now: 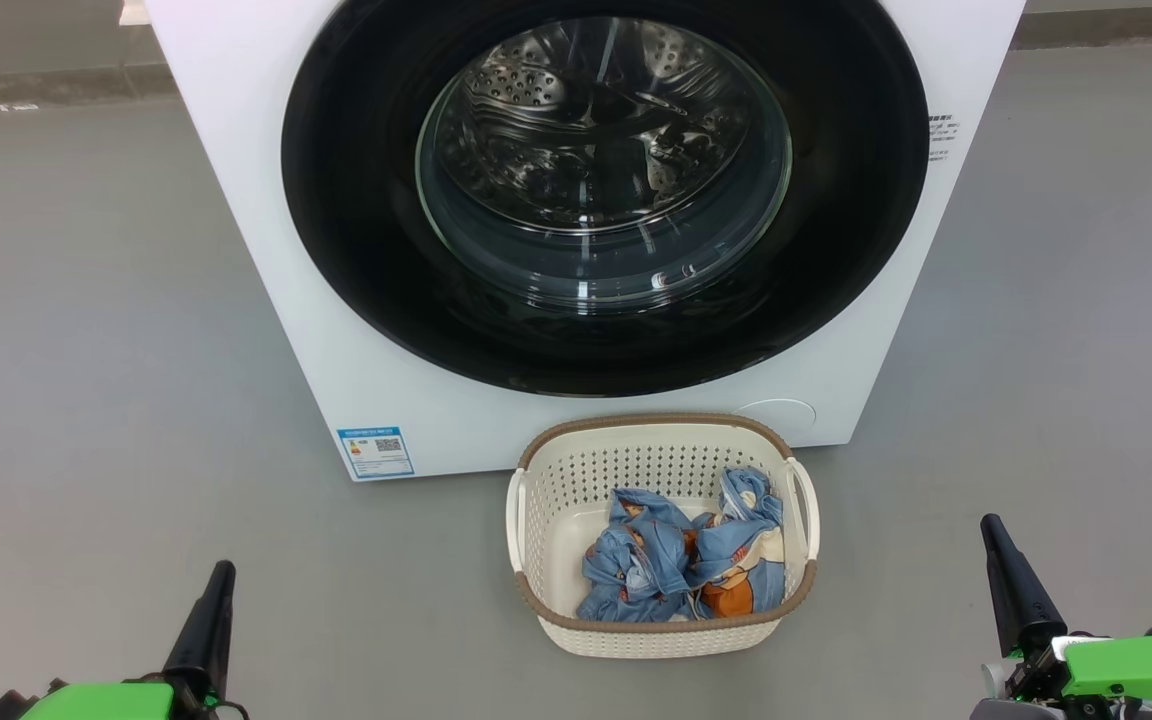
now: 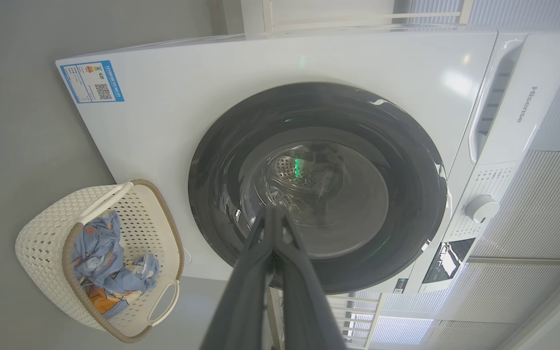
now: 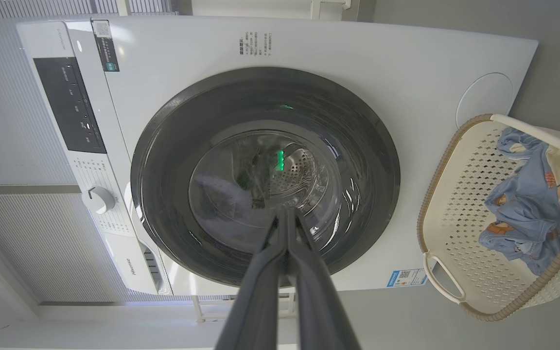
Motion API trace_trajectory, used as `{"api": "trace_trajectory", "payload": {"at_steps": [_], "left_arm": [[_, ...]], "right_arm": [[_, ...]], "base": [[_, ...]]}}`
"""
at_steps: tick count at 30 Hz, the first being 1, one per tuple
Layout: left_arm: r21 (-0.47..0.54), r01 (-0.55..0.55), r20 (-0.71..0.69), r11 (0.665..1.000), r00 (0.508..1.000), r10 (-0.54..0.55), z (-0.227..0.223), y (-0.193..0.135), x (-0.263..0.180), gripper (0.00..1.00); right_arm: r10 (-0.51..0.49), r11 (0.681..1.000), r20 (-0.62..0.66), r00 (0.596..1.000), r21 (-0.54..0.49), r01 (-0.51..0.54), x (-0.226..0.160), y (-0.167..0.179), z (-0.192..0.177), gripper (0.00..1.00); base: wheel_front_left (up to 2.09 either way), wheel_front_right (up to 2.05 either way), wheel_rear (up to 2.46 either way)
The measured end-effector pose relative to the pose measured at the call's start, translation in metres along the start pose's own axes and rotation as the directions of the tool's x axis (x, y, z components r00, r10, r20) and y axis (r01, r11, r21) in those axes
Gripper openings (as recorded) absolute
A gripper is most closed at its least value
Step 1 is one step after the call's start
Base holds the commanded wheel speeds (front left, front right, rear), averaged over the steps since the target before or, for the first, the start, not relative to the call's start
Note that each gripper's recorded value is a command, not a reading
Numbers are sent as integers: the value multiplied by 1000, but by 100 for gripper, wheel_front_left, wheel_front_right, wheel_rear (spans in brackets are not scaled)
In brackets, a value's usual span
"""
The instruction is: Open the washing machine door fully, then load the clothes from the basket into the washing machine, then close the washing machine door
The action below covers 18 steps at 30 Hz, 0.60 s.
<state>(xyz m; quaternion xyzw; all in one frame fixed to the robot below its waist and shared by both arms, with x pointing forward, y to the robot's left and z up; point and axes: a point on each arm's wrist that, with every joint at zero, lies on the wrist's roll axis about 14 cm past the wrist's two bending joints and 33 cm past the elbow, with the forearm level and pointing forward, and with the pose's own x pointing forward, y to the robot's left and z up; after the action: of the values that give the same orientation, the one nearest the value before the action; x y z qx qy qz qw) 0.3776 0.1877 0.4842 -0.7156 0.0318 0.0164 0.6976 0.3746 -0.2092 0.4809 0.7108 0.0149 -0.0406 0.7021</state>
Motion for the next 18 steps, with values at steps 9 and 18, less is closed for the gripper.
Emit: {"api": "trace_trajectory", "payload": {"at_steps": [9, 18], "left_arm": [[0, 0, 0, 1000, 1000, 0, 0, 0, 0, 0], [0, 0, 0, 1000, 1000, 0, 0, 0, 0, 0]], "right_arm": [[0, 1000, 0, 1000, 0, 0, 0, 0, 0, 0], [0, 1000, 0, 1000, 0, 0, 0, 0, 0, 0]], "base": [[0, 0, 0], [0, 0, 0]]}}
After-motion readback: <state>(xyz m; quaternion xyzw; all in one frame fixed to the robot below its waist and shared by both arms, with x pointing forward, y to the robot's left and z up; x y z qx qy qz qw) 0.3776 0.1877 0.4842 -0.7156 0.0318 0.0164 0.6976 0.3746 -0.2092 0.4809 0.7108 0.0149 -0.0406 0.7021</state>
